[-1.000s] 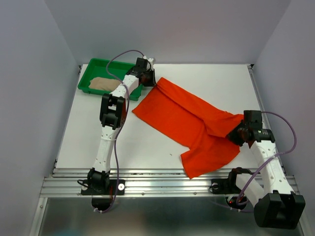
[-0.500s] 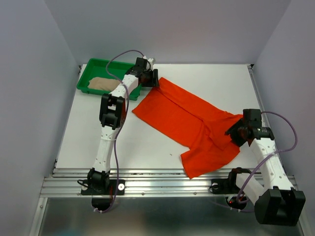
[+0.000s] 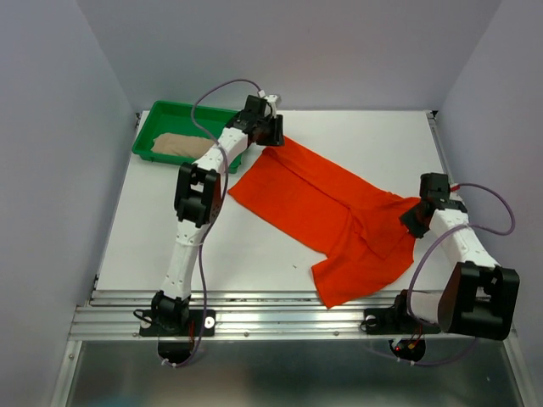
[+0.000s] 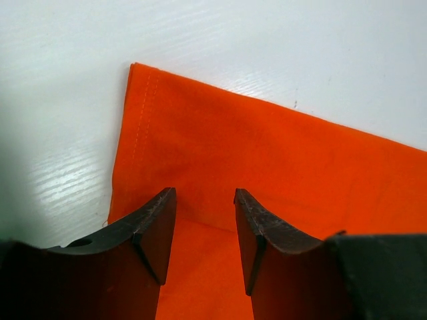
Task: Roll the t-shirts
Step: Fold the T-shirt at the center of the board.
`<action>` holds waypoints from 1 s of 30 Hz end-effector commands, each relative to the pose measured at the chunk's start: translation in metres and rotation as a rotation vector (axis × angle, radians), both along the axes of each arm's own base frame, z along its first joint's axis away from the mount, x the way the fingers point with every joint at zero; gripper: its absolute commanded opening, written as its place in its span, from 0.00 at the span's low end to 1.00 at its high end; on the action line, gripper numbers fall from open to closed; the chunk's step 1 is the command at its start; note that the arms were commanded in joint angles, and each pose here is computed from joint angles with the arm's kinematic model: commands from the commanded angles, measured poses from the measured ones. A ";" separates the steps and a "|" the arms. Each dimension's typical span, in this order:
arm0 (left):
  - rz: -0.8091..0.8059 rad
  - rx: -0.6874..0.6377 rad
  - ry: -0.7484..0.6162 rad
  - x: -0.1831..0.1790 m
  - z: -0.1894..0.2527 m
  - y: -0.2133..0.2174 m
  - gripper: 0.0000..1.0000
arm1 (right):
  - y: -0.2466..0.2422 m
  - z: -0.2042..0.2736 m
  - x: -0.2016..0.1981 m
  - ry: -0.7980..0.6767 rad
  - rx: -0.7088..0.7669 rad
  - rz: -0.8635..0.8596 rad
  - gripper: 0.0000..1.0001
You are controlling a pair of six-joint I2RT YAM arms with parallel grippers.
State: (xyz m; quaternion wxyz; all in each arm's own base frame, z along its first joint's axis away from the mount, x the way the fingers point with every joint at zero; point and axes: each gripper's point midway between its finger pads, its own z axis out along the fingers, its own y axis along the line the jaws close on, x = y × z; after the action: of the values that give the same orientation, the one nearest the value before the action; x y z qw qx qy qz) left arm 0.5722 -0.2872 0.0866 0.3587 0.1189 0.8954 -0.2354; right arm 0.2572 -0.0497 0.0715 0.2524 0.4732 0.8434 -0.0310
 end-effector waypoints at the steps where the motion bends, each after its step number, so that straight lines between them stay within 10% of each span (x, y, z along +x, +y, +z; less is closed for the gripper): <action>1: -0.020 -0.055 -0.144 0.007 0.066 -0.013 0.50 | -0.032 0.012 0.032 -0.100 -0.041 -0.047 0.33; 30: 0.050 0.024 0.119 -0.006 -0.058 0.008 0.49 | -0.120 -0.077 0.110 0.062 -0.094 -0.088 0.26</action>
State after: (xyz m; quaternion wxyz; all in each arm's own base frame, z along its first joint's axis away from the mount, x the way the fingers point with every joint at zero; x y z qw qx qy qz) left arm 0.5715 -0.3024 0.0401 0.3299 0.1069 0.9017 -0.2581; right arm 0.3514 -0.1594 0.0223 0.2616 0.5006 0.8204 -0.0889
